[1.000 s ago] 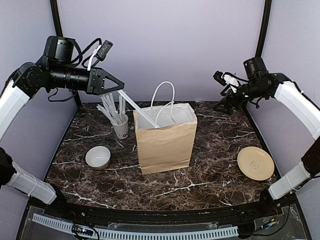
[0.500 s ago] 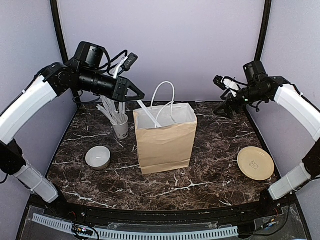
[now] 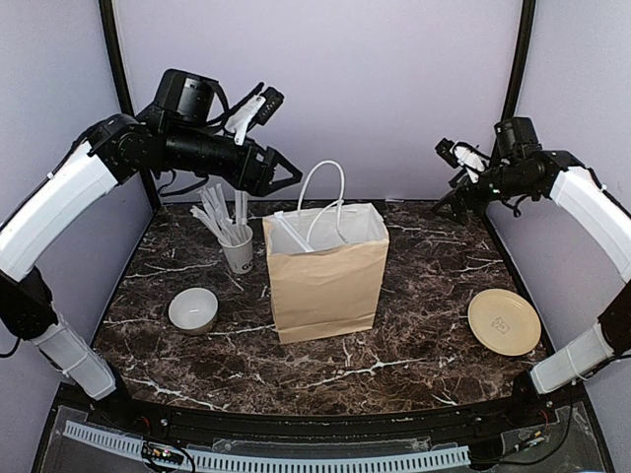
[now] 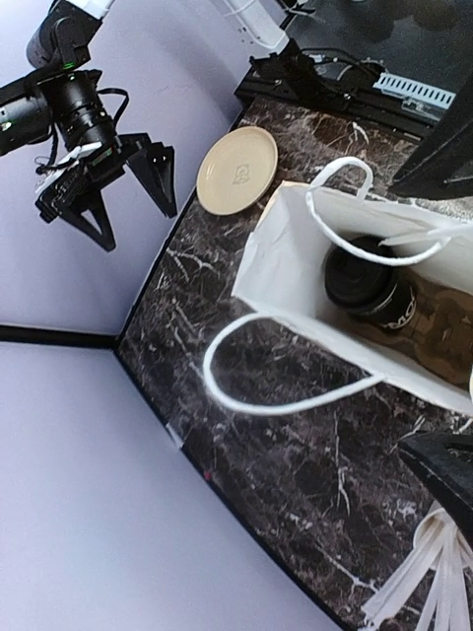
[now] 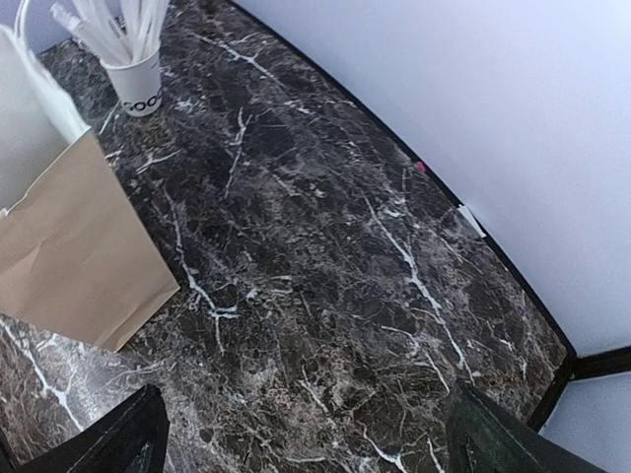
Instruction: Pack the takeout coffee
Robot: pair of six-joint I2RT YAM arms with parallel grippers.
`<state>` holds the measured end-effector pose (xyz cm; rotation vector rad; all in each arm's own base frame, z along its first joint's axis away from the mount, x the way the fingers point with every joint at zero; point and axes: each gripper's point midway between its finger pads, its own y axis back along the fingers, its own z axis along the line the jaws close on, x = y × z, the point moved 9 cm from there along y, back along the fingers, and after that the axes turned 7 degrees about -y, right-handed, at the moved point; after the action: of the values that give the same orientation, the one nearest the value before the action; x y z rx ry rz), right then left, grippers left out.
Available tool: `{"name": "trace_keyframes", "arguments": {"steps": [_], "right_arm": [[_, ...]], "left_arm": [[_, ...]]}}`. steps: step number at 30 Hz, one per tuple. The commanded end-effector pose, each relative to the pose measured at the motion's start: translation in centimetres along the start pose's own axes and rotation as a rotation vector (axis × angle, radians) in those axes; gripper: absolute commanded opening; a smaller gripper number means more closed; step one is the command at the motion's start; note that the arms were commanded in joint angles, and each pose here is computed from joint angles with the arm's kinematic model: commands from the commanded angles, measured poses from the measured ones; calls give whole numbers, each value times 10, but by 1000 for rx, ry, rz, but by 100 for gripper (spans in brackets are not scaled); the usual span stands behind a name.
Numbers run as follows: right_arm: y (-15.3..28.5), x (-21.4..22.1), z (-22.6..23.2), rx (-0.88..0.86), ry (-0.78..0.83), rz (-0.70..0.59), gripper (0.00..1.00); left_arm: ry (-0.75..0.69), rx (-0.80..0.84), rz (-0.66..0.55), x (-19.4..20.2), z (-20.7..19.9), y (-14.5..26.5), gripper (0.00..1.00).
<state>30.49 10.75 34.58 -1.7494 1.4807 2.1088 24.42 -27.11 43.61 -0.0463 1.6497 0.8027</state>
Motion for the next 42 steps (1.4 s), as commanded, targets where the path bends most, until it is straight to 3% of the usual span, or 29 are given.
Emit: {"name": "trace_keyframes", "arguments": {"steps": [1, 6, 14, 19, 21, 24, 29, 35, 42], "right_arm": [[22, -16, -19, 63, -76, -124, 99], [21, -10, -21, 74, -72, -129, 99], [12, -7, -20, 23, -67, -123, 98], [9, -4, -21, 23, -65, -116, 98], [9, -3, -21, 27, -62, -113, 98], [8, -1, -20, 28, -60, -107, 99], [8, 2, -20, 37, -51, -99, 99], [6, 1, -22, 35, -50, -102, 99], [-1, 1, -26, 35, -65, -100, 99]], "left_arm": [[-50, -140, -79, -15, 10, 43, 84], [-86, 113, -65, 12, -14, 47, 81], [-19, 134, -7, 39, -11, 20, 78], [-12, 232, -13, 39, -16, 6, 68], [-10, 267, -8, 38, -18, 2, 57], [-6, 312, 15, 35, -19, -2, 31], [7, 304, 49, 28, -19, 4, 1], [-27, 280, -11, 5, -25, 42, 0], [-36, 205, -159, -32, -34, 114, 0]]}}
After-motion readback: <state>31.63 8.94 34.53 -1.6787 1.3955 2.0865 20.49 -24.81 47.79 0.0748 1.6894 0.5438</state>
